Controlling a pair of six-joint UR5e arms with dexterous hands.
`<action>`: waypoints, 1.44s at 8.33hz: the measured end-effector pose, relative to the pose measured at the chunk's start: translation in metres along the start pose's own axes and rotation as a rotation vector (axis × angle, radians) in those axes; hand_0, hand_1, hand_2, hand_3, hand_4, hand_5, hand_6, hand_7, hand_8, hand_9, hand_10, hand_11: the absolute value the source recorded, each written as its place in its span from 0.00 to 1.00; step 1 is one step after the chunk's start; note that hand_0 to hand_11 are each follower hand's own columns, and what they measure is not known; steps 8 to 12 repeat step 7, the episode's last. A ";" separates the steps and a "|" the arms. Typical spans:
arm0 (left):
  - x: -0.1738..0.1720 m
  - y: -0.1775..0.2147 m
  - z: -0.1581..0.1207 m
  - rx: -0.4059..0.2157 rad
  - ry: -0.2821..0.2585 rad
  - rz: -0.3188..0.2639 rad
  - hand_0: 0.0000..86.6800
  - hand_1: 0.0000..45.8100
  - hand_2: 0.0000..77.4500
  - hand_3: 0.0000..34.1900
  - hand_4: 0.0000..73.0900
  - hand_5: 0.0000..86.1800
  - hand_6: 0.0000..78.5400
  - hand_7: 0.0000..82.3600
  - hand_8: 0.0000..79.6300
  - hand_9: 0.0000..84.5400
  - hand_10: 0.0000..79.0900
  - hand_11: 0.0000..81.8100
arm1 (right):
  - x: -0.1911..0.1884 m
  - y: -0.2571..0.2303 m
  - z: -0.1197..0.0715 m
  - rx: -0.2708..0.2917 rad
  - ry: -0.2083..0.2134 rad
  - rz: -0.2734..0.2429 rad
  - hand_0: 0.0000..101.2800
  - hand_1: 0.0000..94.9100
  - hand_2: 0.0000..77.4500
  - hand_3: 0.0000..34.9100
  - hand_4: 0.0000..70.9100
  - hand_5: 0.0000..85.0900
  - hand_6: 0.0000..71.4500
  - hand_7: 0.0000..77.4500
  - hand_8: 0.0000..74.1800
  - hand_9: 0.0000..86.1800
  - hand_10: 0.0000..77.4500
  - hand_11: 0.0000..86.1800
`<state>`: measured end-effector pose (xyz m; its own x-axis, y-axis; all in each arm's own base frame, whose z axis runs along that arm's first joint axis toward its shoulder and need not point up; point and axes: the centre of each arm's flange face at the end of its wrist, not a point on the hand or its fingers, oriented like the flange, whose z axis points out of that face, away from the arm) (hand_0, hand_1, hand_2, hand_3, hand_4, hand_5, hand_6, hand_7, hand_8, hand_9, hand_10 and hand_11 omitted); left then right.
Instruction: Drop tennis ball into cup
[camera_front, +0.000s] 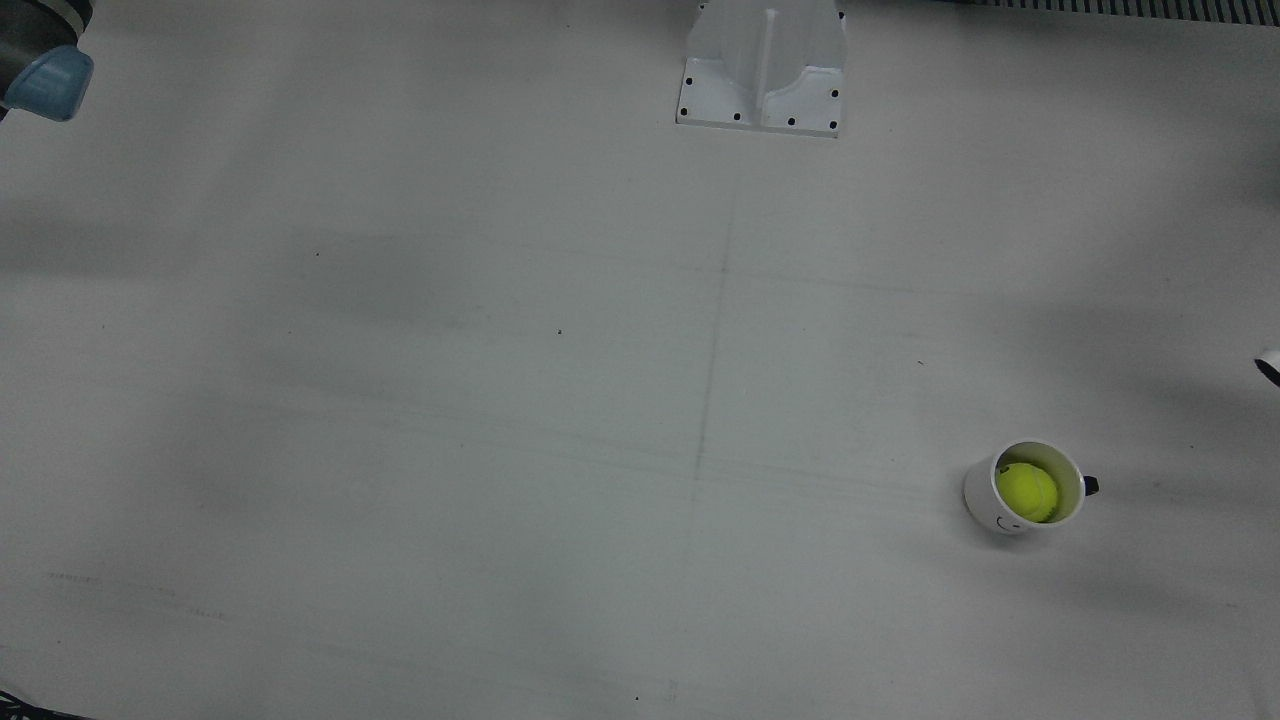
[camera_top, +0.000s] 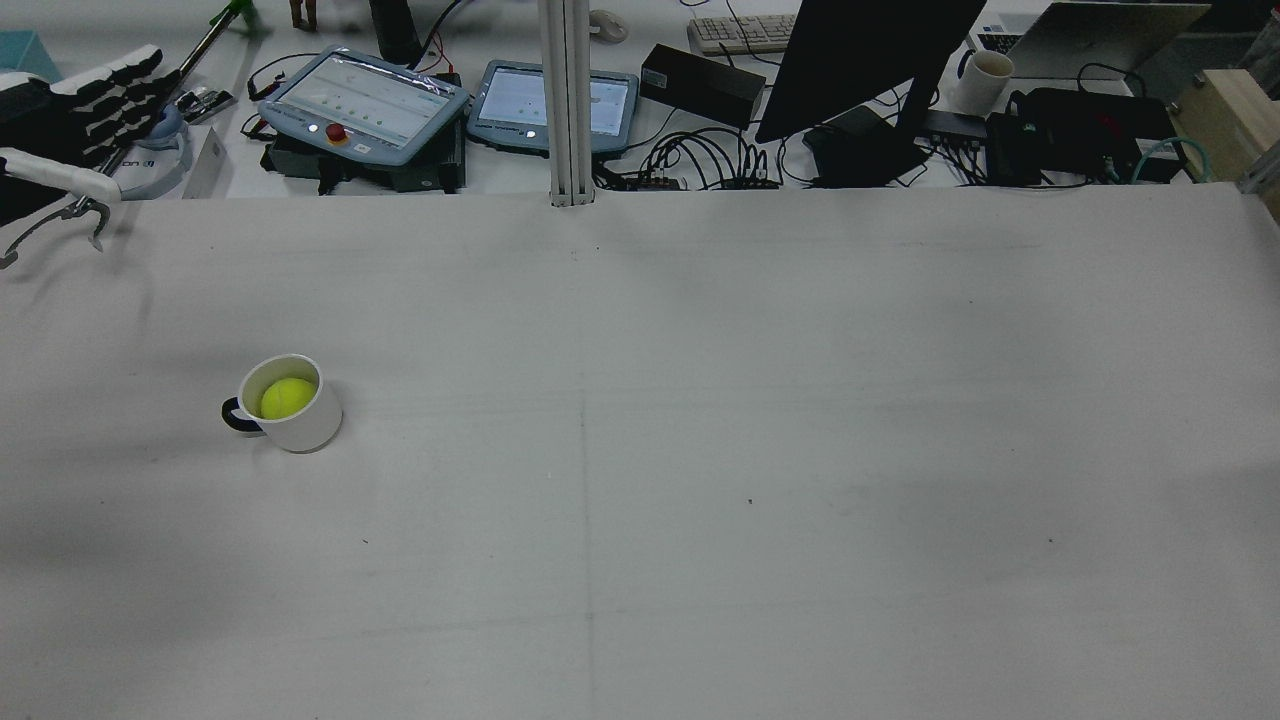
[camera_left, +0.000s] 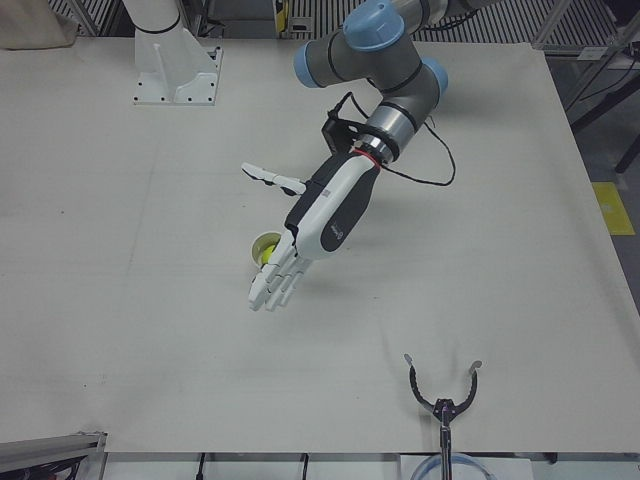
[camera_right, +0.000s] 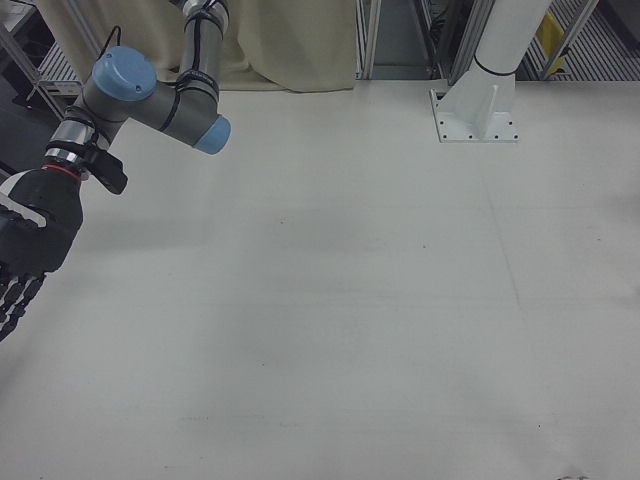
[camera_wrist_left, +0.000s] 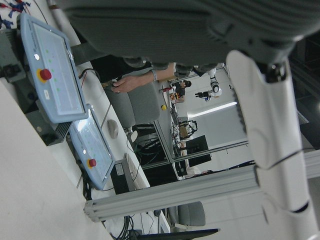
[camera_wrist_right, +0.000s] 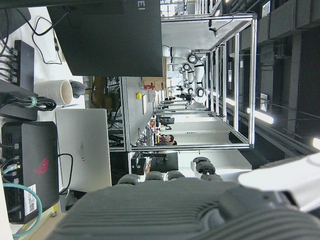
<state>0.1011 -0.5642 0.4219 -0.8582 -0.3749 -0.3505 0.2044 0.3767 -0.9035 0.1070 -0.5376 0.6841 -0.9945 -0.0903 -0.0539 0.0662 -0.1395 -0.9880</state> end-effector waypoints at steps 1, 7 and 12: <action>0.039 -0.006 -0.011 0.046 0.058 0.015 0.59 0.43 0.03 0.00 0.01 0.01 0.00 0.03 0.00 0.01 0.00 0.00 | 0.000 0.000 0.000 0.000 0.000 0.000 0.00 0.01 0.01 0.00 0.00 0.00 0.00 0.00 0.00 0.00 0.00 0.01; 0.097 -0.018 -0.041 0.120 0.150 0.037 0.58 0.52 0.04 0.00 0.01 0.01 0.00 0.05 0.00 0.01 0.00 0.00 | 0.000 0.001 0.000 -0.001 0.000 0.000 0.00 0.01 0.01 0.00 0.00 0.00 0.00 0.00 0.00 0.00 0.00 0.01; 0.097 -0.018 -0.041 0.120 0.150 0.037 0.58 0.52 0.04 0.00 0.01 0.01 0.00 0.05 0.00 0.01 0.00 0.00 | 0.000 0.001 0.000 -0.001 0.000 0.000 0.00 0.01 0.01 0.00 0.00 0.00 0.00 0.00 0.00 0.00 0.00 0.01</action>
